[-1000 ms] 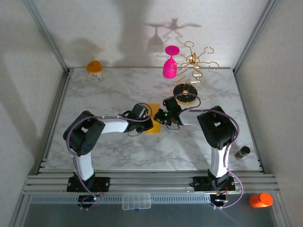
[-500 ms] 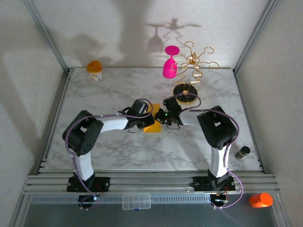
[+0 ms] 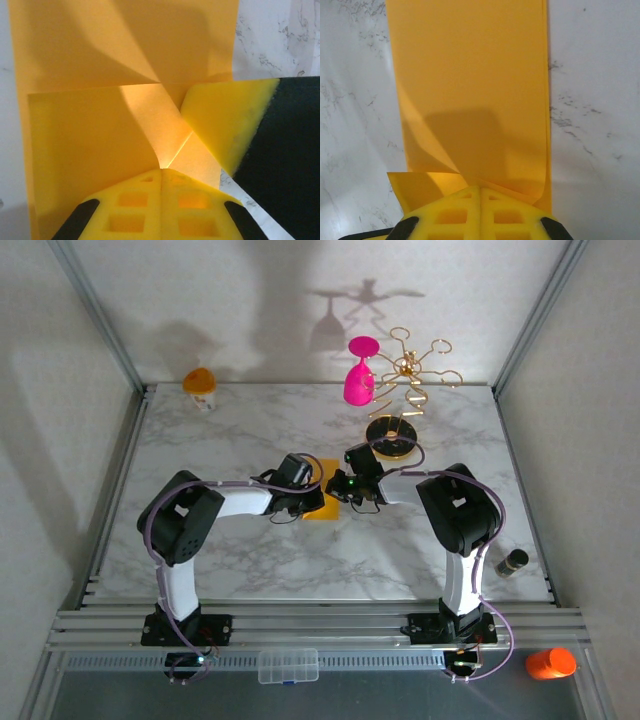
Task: Fold a paper plane with a square sheet of paper (pick it up from the middle)
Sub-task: Fold the triangle a second time at the center of the table.
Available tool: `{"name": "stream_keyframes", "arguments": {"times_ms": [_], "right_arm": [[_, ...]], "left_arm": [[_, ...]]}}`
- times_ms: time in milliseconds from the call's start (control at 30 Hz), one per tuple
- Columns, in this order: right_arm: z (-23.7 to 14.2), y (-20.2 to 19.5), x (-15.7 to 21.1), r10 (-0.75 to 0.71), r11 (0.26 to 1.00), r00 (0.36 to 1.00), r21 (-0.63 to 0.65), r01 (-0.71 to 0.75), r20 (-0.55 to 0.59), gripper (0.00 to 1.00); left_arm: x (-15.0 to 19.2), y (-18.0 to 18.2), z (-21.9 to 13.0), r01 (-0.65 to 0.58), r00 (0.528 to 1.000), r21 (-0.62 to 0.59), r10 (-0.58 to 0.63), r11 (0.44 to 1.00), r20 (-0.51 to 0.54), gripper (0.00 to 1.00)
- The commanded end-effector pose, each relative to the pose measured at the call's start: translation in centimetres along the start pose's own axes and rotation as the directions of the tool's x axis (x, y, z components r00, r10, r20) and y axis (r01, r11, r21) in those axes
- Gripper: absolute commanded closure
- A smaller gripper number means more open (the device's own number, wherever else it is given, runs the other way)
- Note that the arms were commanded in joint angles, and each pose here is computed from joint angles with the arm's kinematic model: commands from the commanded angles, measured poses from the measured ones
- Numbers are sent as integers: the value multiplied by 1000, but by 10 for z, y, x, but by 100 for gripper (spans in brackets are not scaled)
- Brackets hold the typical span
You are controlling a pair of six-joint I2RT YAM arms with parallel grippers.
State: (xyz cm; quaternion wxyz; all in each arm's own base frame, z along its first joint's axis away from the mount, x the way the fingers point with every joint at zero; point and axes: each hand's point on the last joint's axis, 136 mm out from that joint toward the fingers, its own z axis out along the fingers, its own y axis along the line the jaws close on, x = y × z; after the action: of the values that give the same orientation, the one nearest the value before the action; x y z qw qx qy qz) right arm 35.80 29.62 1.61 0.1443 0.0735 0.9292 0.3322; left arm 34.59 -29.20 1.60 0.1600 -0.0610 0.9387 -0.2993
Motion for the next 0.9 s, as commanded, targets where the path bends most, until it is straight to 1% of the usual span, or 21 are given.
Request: {"name": "stream_keyframes", "arguments": {"times_ms": [0,167,300,467,600,700,800,867], "right_arm": [[9,-88,36,101,952,991,297,-71,-86,100],[10,-96,37,107,944,991,323,-74,-85,100],[11,-100,37,106,939,990,338,-70,-91,100],[10,-100,35,98,936,991,346,-62,-88,100],[10,-99,34,95,938,992,343,-61,-84,100],[11,-98,33,94,939,992,339,-61,-84,100],[10,-97,33,91,940,993,335,-59,-82,100],[10,-95,32,89,942,993,330,-58,-80,100]], "left_arm": [[29,55,-4,1,995,-142,-15,990,-99,95],[35,68,-15,20,992,-115,-34,993,-124,95],[39,69,-19,33,989,-78,-44,996,-140,95],[43,81,-27,16,989,-118,-33,993,-146,94],[51,85,-34,6,987,-127,-26,992,-157,94],[56,92,-41,-20,986,-156,-7,988,-169,95],[50,92,-48,-40,988,-172,12,984,-156,95],[39,79,-54,-42,992,-144,24,989,-124,95]]}}
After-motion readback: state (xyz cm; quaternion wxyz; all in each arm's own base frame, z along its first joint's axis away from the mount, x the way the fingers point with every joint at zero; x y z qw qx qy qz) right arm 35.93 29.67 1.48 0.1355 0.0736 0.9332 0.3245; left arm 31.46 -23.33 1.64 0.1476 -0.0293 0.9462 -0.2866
